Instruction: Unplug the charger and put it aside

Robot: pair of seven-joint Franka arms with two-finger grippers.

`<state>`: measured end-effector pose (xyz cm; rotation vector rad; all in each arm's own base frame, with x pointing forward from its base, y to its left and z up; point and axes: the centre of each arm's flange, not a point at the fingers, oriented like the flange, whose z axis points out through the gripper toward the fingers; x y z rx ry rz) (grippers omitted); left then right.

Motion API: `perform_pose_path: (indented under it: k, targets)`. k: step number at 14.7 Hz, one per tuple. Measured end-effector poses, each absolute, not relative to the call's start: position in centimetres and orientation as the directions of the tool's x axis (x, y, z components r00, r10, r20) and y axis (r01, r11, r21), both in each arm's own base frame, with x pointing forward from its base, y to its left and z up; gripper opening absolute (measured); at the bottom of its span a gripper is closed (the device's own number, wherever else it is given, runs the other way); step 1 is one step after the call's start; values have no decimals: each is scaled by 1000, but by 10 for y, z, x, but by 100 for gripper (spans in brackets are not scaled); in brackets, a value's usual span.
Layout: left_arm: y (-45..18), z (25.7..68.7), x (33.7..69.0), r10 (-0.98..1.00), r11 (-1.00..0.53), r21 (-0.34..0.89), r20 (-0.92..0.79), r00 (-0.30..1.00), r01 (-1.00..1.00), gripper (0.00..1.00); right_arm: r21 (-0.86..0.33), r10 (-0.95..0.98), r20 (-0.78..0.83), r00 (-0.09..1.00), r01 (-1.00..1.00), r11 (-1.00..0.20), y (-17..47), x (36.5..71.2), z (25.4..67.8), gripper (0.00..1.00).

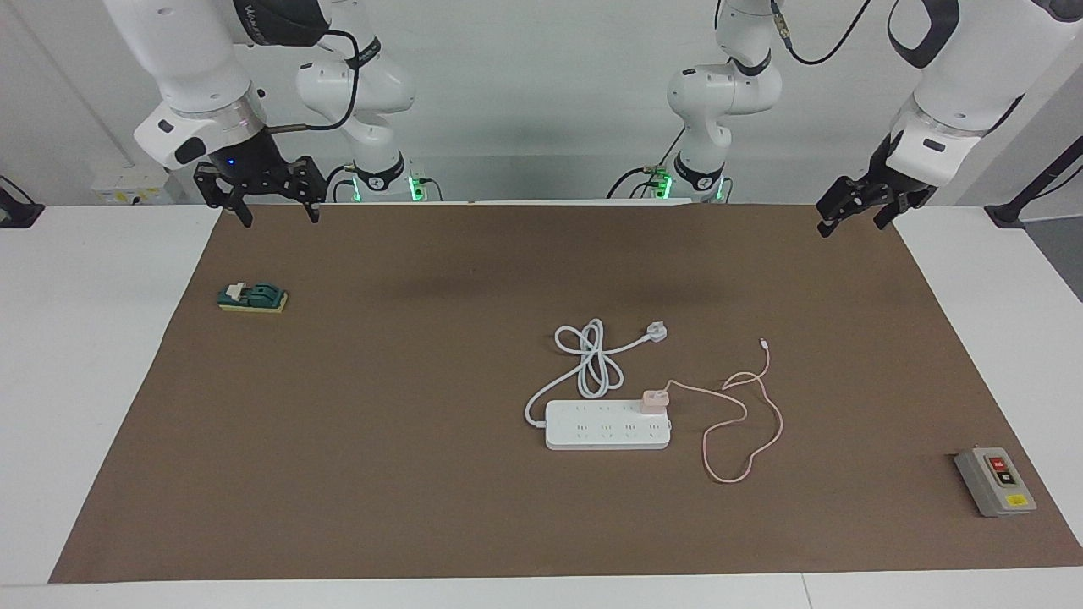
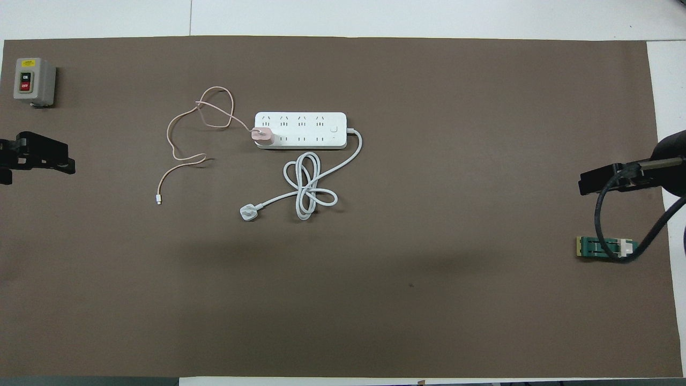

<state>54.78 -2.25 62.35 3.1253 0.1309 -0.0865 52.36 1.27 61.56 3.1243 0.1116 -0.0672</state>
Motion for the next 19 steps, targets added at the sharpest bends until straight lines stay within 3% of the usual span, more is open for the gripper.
perform_pose_path:
  k: [14,19]
  targets:
    - [-21,624,548,87,-996,10,-54,995,88,100,9,57,-44,997,57,-998,13,524,615,100]
    - [-16,621,547,113,-993,8,-59,992,114,100,-85,-227,-95,969,-235,-968,34,524,604,100]
